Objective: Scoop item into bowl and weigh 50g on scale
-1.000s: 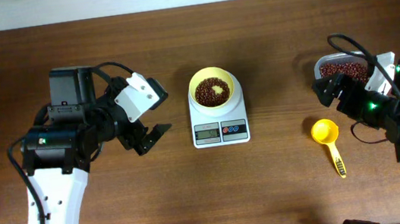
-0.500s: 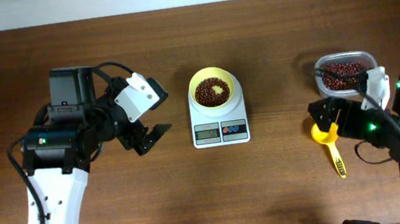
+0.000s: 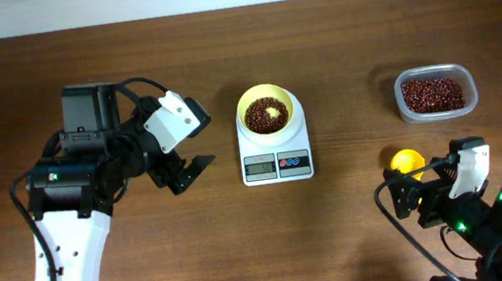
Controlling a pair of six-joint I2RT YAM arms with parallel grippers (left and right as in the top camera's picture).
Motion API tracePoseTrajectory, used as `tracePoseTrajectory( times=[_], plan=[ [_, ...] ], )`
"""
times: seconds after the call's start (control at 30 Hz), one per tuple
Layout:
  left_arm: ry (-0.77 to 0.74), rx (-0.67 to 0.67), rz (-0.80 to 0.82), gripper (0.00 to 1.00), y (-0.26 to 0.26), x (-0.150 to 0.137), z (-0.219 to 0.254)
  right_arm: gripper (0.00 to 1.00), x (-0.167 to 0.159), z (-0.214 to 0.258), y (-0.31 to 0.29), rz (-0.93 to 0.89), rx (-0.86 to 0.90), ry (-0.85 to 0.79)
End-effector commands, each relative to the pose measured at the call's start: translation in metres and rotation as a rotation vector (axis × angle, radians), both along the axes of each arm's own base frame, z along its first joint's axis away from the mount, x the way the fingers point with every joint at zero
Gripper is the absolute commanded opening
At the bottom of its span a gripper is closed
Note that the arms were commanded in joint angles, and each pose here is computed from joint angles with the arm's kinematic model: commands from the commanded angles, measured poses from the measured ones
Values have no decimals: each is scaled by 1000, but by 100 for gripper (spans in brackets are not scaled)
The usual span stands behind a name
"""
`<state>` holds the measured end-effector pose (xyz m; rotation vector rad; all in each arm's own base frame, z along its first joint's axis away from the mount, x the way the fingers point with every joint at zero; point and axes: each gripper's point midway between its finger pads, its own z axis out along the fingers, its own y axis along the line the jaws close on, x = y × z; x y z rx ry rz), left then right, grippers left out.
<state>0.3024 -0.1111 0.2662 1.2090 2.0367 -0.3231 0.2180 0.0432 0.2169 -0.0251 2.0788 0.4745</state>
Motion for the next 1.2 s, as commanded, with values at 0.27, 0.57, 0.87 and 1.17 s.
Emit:
tracePoseTrajectory(
  times=[0.27, 0.57, 0.87, 1.17],
  plan=[
    [-13, -9, 2, 99, -1, 0, 7, 99, 15, -13, -11, -37, -50, -47],
    [-13, -9, 3, 99, -1, 0, 7, 99, 12, -24, 10, 42, -72, -114],
    [-13, -9, 2, 99, -1, 0, 7, 99, 5, -42, 9, 16, -113, -395],
    [-13, -9, 3, 99, -1, 0, 7, 99, 20, -52, 5, -78, -136, -460]
  ],
)
